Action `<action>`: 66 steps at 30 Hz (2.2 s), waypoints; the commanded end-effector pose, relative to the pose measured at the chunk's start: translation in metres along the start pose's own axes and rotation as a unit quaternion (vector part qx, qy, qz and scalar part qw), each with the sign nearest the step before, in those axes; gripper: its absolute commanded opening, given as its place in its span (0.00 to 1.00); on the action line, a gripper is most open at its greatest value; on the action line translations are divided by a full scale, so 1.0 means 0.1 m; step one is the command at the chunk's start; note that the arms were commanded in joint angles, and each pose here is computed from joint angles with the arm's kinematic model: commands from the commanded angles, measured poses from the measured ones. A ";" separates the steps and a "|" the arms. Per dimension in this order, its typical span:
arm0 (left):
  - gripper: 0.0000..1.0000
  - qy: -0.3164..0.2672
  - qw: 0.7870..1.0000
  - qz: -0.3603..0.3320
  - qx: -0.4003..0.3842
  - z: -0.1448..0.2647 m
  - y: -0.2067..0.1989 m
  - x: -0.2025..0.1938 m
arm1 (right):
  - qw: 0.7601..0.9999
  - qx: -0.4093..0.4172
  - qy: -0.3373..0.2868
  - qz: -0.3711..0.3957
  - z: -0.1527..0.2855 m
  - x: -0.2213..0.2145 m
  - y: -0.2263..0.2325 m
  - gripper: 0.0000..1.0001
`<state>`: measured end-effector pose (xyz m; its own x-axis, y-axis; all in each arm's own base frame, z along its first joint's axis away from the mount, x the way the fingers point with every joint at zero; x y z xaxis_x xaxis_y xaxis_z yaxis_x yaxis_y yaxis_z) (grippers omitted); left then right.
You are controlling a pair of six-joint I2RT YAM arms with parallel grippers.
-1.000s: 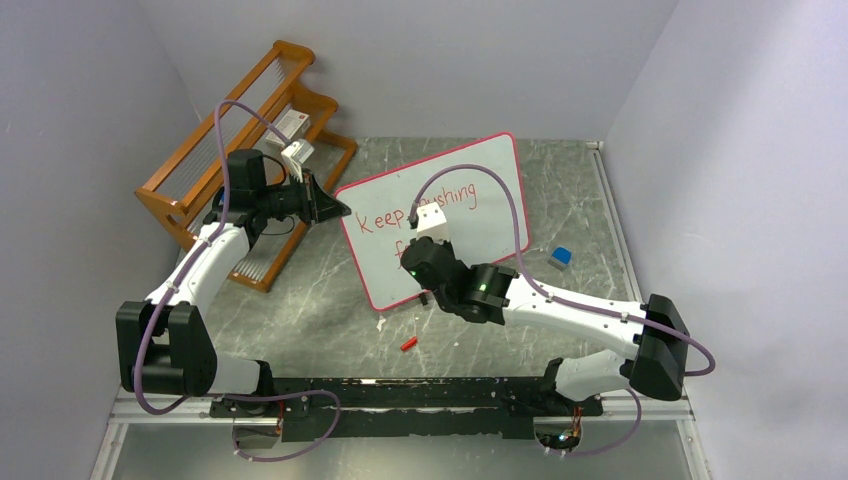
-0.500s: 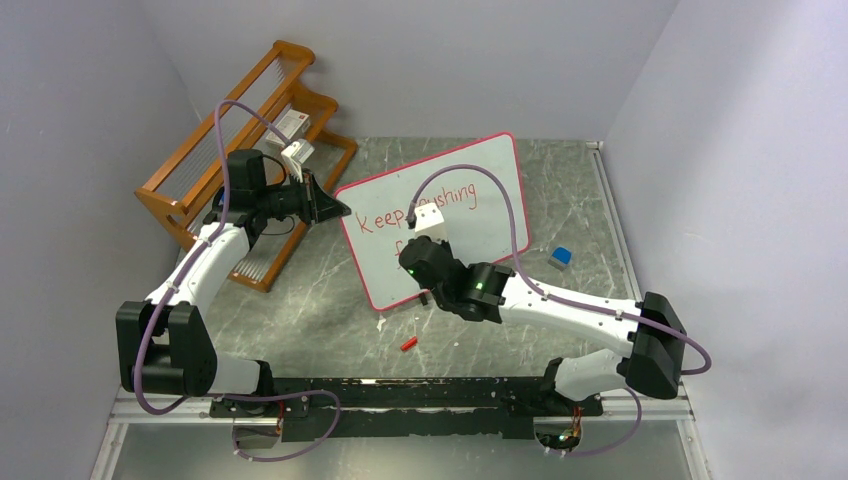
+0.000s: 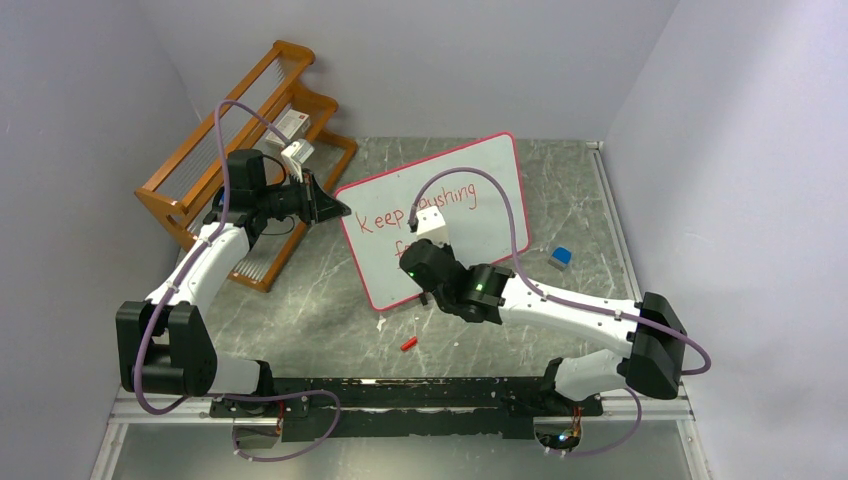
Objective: Write a sentence on the whiteboard
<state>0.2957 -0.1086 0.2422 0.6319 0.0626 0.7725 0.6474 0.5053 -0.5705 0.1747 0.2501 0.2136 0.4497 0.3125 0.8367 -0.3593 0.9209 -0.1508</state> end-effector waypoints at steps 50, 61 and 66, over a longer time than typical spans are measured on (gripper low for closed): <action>0.05 0.031 0.997 -0.016 0.064 -0.07 0.22 -0.17 | 0.999 -0.016 -0.036 -0.016 -0.01 0.12 -0.05 0.00; 0.05 0.031 0.997 -0.016 0.065 -0.07 0.22 -0.17 | 0.998 -0.026 -0.045 -0.020 0.01 0.16 -0.09 0.00; 0.05 0.030 0.997 -0.017 0.064 -0.07 0.22 -0.17 | 0.998 -0.035 -0.038 -0.023 0.00 0.13 -0.13 0.00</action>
<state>0.2960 -0.1086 0.2417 0.6330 0.0627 0.7716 0.6462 0.5061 -0.5712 0.1790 0.2477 0.2161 0.4172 0.3124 0.8534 -0.3392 0.9247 -0.1727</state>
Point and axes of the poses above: each gripper's point midway between its finger pads, its own z axis back along the fingers, its own y axis along the line the jaws close on, x = y × z, the point moved 8 cm from there along z, back along the fingers, and after that the axes turned 2 degrees about z, right-handed, at the moved point
